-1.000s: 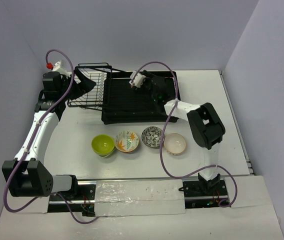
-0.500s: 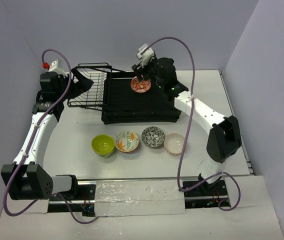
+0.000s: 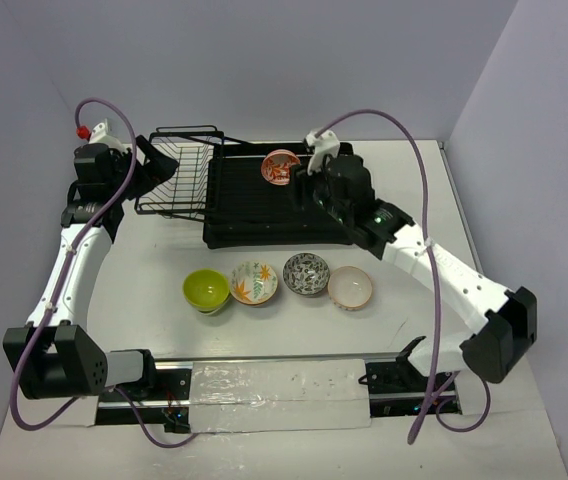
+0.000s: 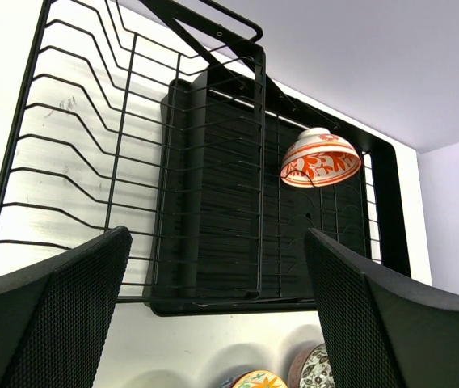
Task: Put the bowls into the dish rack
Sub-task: Pick up the bowl from the center of the board.
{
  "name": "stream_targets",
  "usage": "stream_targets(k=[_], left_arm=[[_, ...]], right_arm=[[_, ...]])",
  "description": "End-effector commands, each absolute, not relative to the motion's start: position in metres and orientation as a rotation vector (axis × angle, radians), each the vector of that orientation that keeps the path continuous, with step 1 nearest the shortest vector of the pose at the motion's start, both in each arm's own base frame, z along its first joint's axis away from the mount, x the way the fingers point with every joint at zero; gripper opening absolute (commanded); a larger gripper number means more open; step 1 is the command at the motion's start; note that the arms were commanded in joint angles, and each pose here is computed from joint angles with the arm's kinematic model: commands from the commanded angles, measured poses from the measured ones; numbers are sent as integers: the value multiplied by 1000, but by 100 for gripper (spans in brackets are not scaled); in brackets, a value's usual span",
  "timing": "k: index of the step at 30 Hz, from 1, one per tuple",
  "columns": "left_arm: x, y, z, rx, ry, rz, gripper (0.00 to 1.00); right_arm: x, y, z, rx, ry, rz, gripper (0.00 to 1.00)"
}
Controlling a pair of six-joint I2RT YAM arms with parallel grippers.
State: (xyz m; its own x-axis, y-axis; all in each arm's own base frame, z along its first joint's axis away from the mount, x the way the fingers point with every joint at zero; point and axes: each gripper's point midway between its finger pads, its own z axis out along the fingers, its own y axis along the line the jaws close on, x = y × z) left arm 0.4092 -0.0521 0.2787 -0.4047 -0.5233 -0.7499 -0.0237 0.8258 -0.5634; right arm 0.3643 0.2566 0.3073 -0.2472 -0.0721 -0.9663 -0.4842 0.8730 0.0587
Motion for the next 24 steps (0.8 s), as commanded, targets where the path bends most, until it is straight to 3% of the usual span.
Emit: stream_targets(k=[1, 8, 24], left_arm=[[413, -48, 294, -382, 1870, -562, 94], [415, -50, 288, -395, 1881, -576, 94], [420, -49, 273, -409, 1914, -567, 94]], right_arm=[[331, 236, 282, -333, 1912, 426, 56], [294, 212, 229, -209, 2002, 465, 52], [280, 208, 132, -280, 2253, 358, 52]])
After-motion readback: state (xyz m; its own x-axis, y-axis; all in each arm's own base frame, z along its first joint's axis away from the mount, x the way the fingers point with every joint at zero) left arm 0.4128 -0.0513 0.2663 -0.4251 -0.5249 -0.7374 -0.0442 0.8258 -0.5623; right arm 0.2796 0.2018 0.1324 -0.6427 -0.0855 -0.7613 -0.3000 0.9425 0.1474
